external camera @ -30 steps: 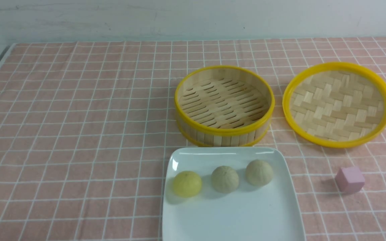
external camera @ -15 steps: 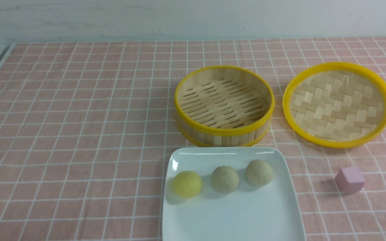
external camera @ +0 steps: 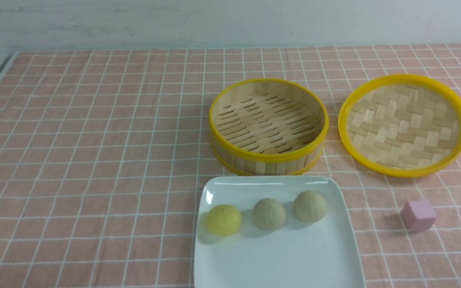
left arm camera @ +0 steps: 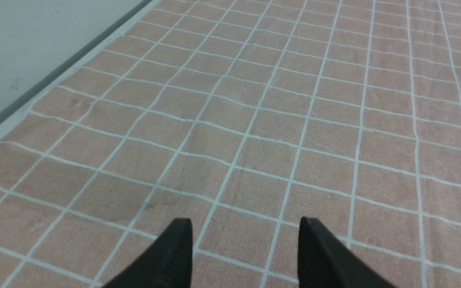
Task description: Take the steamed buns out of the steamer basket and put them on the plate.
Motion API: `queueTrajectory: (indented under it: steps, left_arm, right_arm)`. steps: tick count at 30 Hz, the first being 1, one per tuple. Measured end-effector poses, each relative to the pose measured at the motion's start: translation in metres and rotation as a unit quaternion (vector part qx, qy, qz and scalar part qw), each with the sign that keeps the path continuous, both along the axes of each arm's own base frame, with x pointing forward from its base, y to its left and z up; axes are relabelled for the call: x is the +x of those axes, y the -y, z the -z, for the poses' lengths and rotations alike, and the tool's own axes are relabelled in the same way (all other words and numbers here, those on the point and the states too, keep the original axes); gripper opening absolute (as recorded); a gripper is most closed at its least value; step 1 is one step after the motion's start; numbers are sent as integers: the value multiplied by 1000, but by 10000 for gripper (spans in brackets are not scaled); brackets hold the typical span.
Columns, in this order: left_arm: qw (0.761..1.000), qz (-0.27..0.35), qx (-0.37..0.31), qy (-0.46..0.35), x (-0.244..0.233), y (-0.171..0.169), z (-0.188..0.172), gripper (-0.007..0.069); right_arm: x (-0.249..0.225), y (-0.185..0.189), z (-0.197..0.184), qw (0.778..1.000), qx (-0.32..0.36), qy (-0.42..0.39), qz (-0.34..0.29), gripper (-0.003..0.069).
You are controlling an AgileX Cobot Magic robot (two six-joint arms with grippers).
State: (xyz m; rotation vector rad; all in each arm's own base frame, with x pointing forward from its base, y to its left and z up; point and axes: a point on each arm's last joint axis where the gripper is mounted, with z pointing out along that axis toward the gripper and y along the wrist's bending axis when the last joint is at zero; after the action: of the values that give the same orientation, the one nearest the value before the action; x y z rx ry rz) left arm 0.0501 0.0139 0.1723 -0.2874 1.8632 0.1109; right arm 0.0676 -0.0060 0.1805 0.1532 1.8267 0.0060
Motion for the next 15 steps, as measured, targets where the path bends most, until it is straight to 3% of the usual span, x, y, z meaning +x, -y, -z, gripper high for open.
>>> queueTrajectory:
  steps: [1,8,15]
  left_arm:
    - [1000,0,0,0,0,0,0,378]
    - [1000,0,0,0,0,0,0,378]
    - [1000,0,0,0,0,0,0,378]
  right_arm:
    - [0,0,0,1000,-4,-1,15,243]
    - [-3,-5,5,998,-47,-26,-41,243]
    - [-6,-6,12,996,-39,-70,-50,243]
